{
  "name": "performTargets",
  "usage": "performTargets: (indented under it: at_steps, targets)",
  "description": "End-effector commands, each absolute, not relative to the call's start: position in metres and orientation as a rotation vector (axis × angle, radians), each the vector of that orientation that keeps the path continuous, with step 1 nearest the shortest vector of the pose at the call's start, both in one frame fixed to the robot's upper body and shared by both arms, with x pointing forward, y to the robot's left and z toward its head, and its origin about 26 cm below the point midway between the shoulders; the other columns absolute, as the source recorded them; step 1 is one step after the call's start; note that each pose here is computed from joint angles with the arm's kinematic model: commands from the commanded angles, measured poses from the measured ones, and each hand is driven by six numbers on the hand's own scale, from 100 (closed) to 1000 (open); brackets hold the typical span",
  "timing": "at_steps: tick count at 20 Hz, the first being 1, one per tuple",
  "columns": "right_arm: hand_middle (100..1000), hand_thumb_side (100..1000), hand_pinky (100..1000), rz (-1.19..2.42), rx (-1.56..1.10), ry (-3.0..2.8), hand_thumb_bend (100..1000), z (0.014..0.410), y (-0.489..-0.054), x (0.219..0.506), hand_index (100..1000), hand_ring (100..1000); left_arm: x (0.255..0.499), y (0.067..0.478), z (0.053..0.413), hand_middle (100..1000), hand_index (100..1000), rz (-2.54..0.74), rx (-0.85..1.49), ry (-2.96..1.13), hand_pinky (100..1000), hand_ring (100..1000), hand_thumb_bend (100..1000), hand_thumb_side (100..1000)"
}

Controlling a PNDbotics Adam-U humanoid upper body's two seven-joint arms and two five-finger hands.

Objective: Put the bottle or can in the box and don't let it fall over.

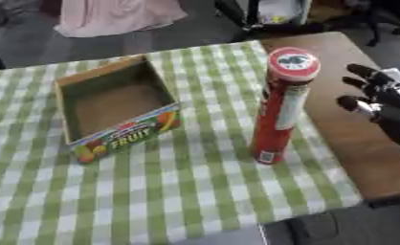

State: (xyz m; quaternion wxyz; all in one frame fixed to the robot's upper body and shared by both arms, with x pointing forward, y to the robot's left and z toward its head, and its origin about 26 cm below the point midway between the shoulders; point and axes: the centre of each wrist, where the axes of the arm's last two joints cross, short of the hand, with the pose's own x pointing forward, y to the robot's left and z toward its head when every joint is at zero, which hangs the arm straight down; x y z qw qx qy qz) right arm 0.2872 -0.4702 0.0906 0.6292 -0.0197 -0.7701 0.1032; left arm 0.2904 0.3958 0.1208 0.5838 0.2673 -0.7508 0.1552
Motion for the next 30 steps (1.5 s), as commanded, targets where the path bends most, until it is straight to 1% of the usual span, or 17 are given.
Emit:
performTargets:
  at_steps: [1, 23, 30]
  targets:
    - [1000, 243, 739, 0.284, -0.050, -1.787, 725, 0.105, -0.471, 0.289, 917, 989, 0.290, 0.402, 0.134, 736, 812, 0.334, 0.655, -1.783, 751, 784, 739, 624]
    - [1000, 235, 745, 0.350, 0.011, -1.763, 732, 0.104, -0.449, 0.297, 919, 999, 0.291, 0.400, 0.132, 737, 812, 0.333, 0.640, -1.779, 751, 786, 736, 624]
    - [1000, 238, 751, 0.358, 0.053, -1.767, 750, 0.102, -0.441, 0.300, 924, 1000, 0.291, 0.399, 0.131, 738, 812, 0.333, 0.635, -1.779, 751, 787, 735, 624]
